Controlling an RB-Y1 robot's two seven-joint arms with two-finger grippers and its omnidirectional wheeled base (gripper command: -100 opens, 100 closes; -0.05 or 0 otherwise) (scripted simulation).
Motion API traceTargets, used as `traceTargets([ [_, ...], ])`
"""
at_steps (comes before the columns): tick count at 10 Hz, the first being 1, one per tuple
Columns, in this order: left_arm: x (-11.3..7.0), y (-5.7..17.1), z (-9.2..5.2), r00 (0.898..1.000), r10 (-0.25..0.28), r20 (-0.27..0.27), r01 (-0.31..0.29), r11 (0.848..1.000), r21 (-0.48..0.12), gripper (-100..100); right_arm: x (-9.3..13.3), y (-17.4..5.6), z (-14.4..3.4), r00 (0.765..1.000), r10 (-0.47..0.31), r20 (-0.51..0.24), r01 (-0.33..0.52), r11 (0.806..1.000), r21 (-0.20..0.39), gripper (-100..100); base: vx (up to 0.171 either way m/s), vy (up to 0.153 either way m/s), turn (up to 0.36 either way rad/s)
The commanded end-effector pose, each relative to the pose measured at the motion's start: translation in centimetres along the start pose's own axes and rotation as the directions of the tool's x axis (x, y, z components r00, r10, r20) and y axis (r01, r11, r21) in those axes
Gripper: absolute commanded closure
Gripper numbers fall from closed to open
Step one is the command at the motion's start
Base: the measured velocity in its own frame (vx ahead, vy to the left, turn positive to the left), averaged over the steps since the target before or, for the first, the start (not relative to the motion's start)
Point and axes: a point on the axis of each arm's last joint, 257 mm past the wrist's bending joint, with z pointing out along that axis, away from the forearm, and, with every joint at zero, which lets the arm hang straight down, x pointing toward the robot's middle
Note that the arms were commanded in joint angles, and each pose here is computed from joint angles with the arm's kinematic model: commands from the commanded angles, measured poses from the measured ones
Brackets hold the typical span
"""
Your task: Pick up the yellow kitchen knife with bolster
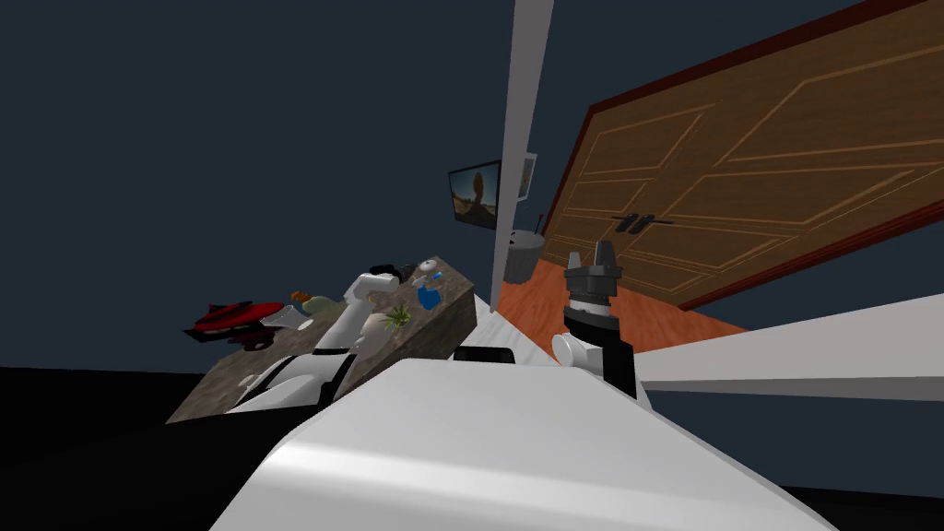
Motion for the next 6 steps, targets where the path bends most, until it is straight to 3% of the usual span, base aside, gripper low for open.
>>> traceTargets([
  [1,0.1,0.9,0.0,1.0,0.005,-0.017,-0.006,0.999,-0.039,-100,0.0,0.0,0.0,1.0,0.0,0.0,0.0,1.0,0.0,0,0.006,0.008,-0.088],
  [2,-0.1,2.5,0.2,0.999,0.011,-0.036,-0.014,0.996,-0.09,-100,0.0,0.0,0.0,1.0,0.0,0.0,0.0,1.0,0.0,0,0.005,0.005,-0.151],
  [3,0.0,2.8,0.2,0.999,0.01,-0.042,-0.014,0.995,-0.1,-100,0.0,0.0,0.0,1.0,0.0,0.0,0.0,1.0,0.0,0,0.005,0.008,-0.083],
  [4,0.1,4.6,0.2,0.998,0.013,-0.066,-0.023,0.987,-0.159,-100,0.0,0.0,0.0,1.0,0.0,0.0,0.0,1.0,0.0,0,0.006,0.006,-0.184],
  [5,0.1,4.6,0.2,0.998,0.013,-0.066,-0.023,0.987,-0.159,-100,0.0,0.0,0.0,1.0,0.0,0.0,0.0,1.0,0.0,0,0.005,0.009,-0.088],
  [6,0.2,6.5,0.1,0.996,0.013,-0.089,-0.032,0.976,-0.217,-100,0.0,0.0,0.0,1.0,0.0,0.0,0.0,1.0,0.0,0,0.005,0.005,-0.157],
])
